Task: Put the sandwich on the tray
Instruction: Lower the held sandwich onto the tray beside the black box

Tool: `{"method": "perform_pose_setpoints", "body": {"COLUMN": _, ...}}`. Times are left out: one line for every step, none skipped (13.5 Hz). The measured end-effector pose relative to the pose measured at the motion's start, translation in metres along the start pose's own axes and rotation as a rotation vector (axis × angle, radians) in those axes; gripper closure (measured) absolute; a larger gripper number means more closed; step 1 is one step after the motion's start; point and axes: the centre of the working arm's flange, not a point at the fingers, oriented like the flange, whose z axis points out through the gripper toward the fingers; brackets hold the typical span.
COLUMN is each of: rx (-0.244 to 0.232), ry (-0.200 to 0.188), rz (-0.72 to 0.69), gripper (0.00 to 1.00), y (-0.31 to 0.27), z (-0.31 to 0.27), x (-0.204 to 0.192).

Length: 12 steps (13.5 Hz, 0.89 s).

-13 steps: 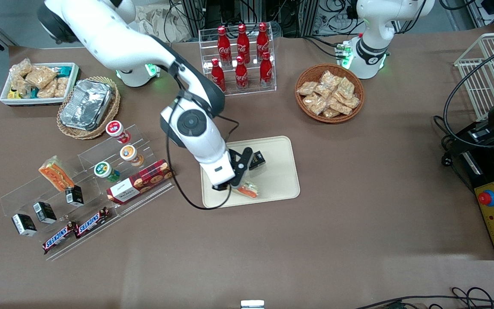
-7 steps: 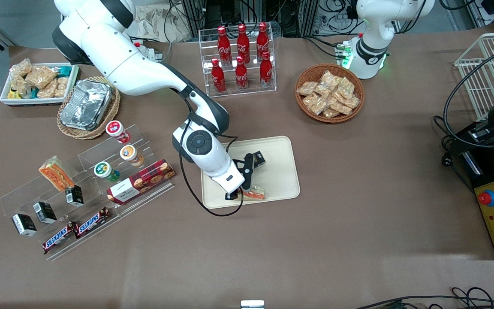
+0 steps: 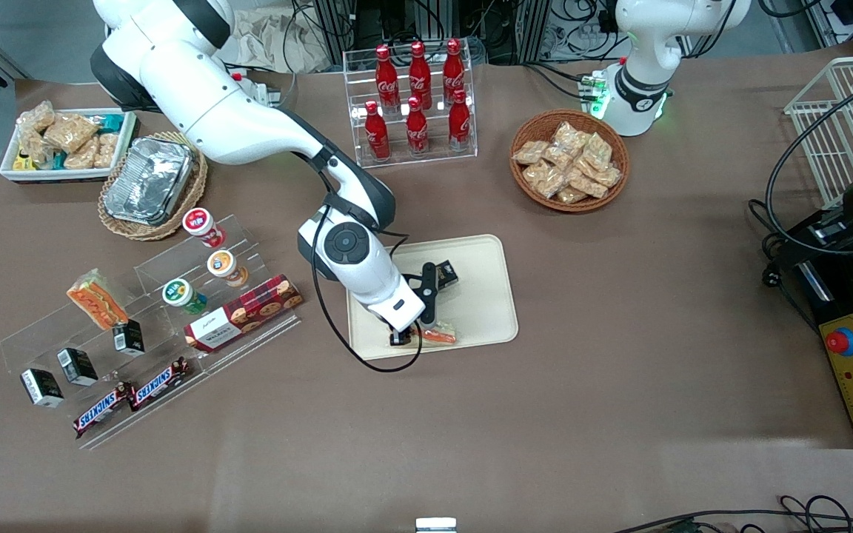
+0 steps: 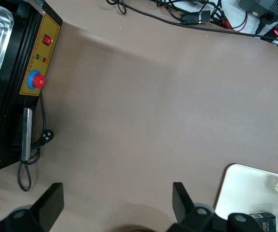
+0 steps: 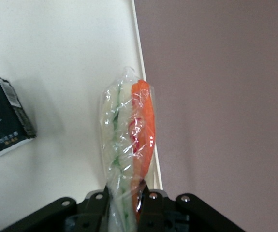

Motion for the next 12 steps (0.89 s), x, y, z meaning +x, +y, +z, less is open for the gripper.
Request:
{"method": "perform_pose_setpoints", "body": {"rx": 0.001, "ry": -0.002, "rz": -0.020, "gripper": 0.82, "y": 0.000, "z": 0.001, "x": 0.000}}
{"method": "perform_pose_setpoints", "body": {"rx": 0.002, "ry": -0.005, "rz": -0.041, "gripper": 0.82, "y": -0.001, "z": 0.003, "x": -0.001}}
{"method": "perform_pose_setpoints", "body": {"rx": 0.001, "ry": -0.011, "rz": -0.059, "gripper": 0.82, "y": -0.002, "z": 0.006, "x": -0.002}}
{"method": "perform_pose_setpoints", "body": {"rx": 0.000, "ry": -0.018, "rz": -0.072, "gripper": 0.82, "y": -0.003, "z": 0.009, "x": -0.002}}
{"method": "perform_pose_setpoints", "body": {"rx": 0.001, "ry": -0.023, "rz": -0.079, "gripper": 0.82, "y": -0.004, "z": 0.012, "x": -0.003}}
{"method": "perform_pose_setpoints", "body": {"rx": 0.002, "ry": -0.025, "rz": -0.081, "gripper": 0.82, "y": -0.004, "z": 0.013, "x": -0.003}}
{"method": "perform_pose_setpoints", "body": {"rx": 0.002, "ry": -0.025, "rz": -0.083, "gripper": 0.82, "y": -0.004, "z": 0.013, "x": -0.003}}
{"method": "perform_pose_setpoints", "body": {"rx": 0.002, "ry": -0.025, "rz": -0.084, "gripper": 0.82, "y": -0.004, "z": 0.013, "x": -0.003}}
{"method": "perform_pose_setpoints", "body": {"rx": 0.002, "ry": -0.025, "rz": -0.084, "gripper": 0.81, "y": -0.004, "z": 0.013, "x": -0.003}}
{"method": "perform_pose_setpoints", "body": {"rx": 0.002, "ry": -0.024, "rz": -0.085, "gripper": 0.77, "y": -0.004, "z": 0.013, "x": -0.003}}
{"method": "perform_pose_setpoints", "body": {"rx": 0.002, "ry": -0.024, "rz": -0.087, "gripper": 0.67, "y": -0.004, "z": 0.013, "x": -0.003}}
{"method": "perform_pose_setpoints", "body": {"rx": 0.002, "ry": -0.024, "rz": -0.087, "gripper": 0.56, "y": -0.004, "z": 0.013, "x": -0.003}}
